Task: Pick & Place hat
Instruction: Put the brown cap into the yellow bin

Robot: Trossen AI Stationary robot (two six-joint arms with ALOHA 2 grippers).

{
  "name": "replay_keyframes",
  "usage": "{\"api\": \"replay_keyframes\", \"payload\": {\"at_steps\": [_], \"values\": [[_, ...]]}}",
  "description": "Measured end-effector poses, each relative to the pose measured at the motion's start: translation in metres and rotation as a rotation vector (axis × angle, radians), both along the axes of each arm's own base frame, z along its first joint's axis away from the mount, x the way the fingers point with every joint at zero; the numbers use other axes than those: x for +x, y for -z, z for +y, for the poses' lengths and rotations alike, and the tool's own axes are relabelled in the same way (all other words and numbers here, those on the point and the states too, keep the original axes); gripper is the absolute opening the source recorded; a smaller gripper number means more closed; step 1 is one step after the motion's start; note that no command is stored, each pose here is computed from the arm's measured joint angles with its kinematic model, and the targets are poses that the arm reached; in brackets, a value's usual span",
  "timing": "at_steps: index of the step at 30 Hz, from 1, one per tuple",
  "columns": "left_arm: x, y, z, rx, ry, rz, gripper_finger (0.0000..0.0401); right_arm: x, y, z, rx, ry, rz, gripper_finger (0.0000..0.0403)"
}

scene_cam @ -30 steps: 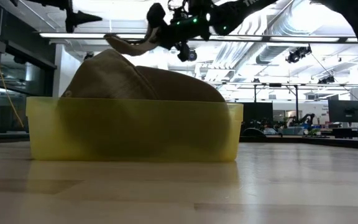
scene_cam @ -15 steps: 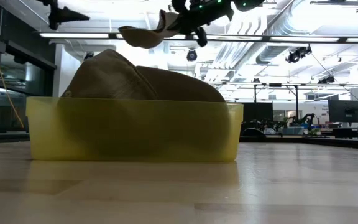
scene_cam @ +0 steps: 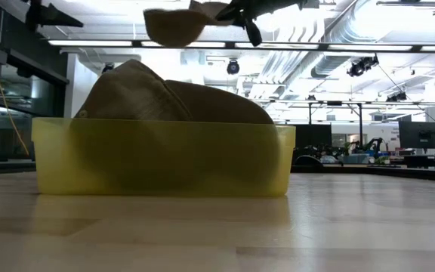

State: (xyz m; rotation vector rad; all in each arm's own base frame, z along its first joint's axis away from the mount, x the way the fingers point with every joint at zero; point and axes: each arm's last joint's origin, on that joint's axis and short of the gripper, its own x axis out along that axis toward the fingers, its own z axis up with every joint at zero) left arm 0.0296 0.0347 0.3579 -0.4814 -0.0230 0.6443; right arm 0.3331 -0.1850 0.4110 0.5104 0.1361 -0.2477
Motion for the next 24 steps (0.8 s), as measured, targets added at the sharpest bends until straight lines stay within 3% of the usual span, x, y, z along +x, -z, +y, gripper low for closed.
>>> {"api": "replay_keyframes", "payload": {"at_steps": [7, 18, 24], "values": [[-0.007, 0.006, -0.017, -0.019, -0.019, -0.002, 0.0317, -0.001, 0.002, 0.008, 0.091, -0.153, 0.013, 0.0005], [-0.013, 0.016, -0.031, -0.061, -0.076, 0.014, 0.0317, 0.003, 0.015, 0.029, 0.172, -0.281, 0.138, 0.0005], [-0.013, 0.019, -0.032, -0.091, -0.079, 0.027, 0.0317, 0.004, 0.029, 0.051, 0.231, -0.363, 0.284, 0.0005]]}}
